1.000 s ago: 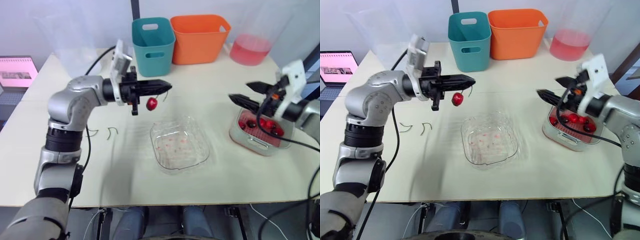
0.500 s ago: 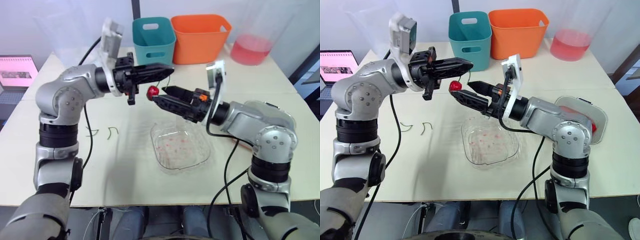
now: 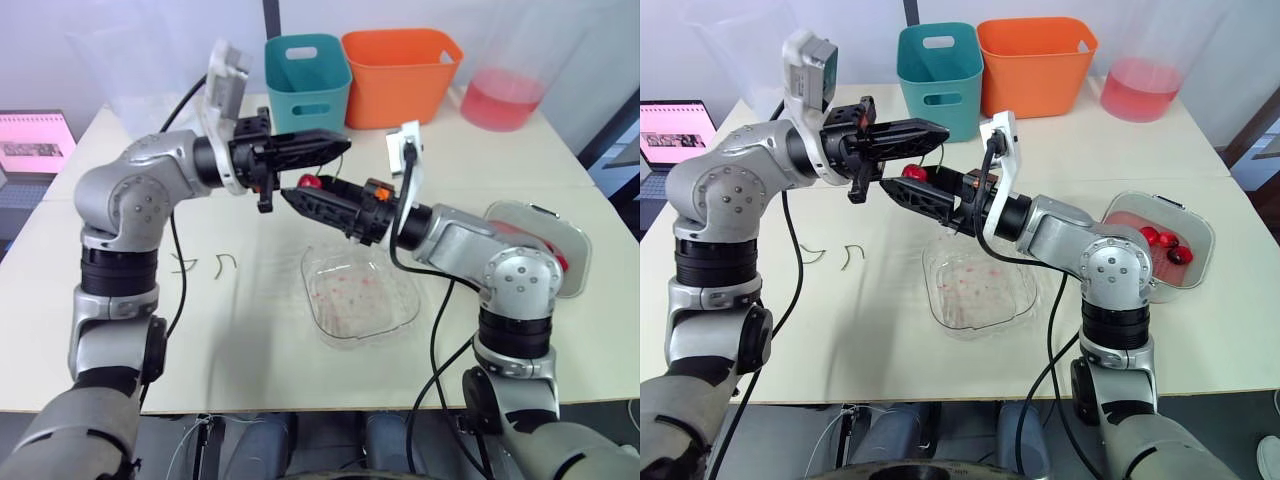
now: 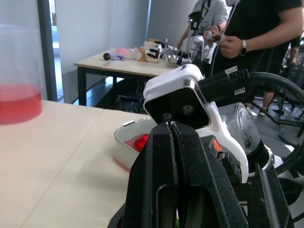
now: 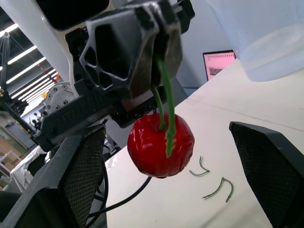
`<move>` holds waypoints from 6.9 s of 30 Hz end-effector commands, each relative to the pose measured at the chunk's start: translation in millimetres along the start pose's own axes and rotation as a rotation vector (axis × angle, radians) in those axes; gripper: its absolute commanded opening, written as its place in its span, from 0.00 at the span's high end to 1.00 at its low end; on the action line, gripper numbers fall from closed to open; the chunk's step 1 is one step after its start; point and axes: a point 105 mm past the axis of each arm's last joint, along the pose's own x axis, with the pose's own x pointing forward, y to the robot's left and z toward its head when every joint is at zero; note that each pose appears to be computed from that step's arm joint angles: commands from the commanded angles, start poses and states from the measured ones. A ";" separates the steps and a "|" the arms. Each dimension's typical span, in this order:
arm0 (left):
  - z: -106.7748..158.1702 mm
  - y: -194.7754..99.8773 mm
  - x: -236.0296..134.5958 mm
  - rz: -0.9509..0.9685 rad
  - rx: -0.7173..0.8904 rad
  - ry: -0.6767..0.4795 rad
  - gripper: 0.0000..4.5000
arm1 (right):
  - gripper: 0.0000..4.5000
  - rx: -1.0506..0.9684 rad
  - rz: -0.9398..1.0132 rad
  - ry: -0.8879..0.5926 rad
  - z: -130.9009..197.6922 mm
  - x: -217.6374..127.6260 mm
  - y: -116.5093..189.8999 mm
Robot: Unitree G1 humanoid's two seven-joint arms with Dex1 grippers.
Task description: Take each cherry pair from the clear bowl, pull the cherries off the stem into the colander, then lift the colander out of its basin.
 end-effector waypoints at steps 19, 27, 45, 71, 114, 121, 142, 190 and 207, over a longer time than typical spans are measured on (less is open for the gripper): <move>16.8 -3.3 3.4 -0.014 0.045 -0.047 1.00 | 0.75 -0.050 0.024 0.029 -4.4 0.6 10.1; 22.1 -2.1 4.8 -0.012 0.054 -0.066 1.00 | 0.75 -0.115 -0.040 0.152 -32.1 -10.8 -1.4; -25.0 5.6 -14.5 0.075 0.065 0.088 1.00 | 0.75 -0.509 -0.775 0.125 58.2 -185.8 -81.2; -35.2 11.5 -27.0 0.152 0.051 0.114 1.00 | 0.07 -0.619 -0.956 0.229 63.2 -242.6 -118.7; -62.6 -3.5 -205.2 0.805 -0.121 0.256 0.01 | 0.06 -0.513 -0.211 0.103 18.0 -65.0 -31.8; -38.8 13.2 -142.4 0.685 0.105 0.182 0.01 | 0.06 -0.596 -0.744 -0.115 88.7 -208.3 -62.0; -47.5 41.2 -180.3 0.856 0.139 0.131 0.00 | 0.03 -0.533 -1.042 0.077 90.8 -319.9 -63.1; -52.8 -60.5 -62.6 0.118 0.143 0.419 0.00 | 0.95 -0.533 -0.598 1.002 12.6 -269.3 -71.4; -60.8 -56.0 -55.0 0.109 0.097 0.389 0.00 | 0.95 -0.574 -0.586 1.003 45.5 -264.6 -49.8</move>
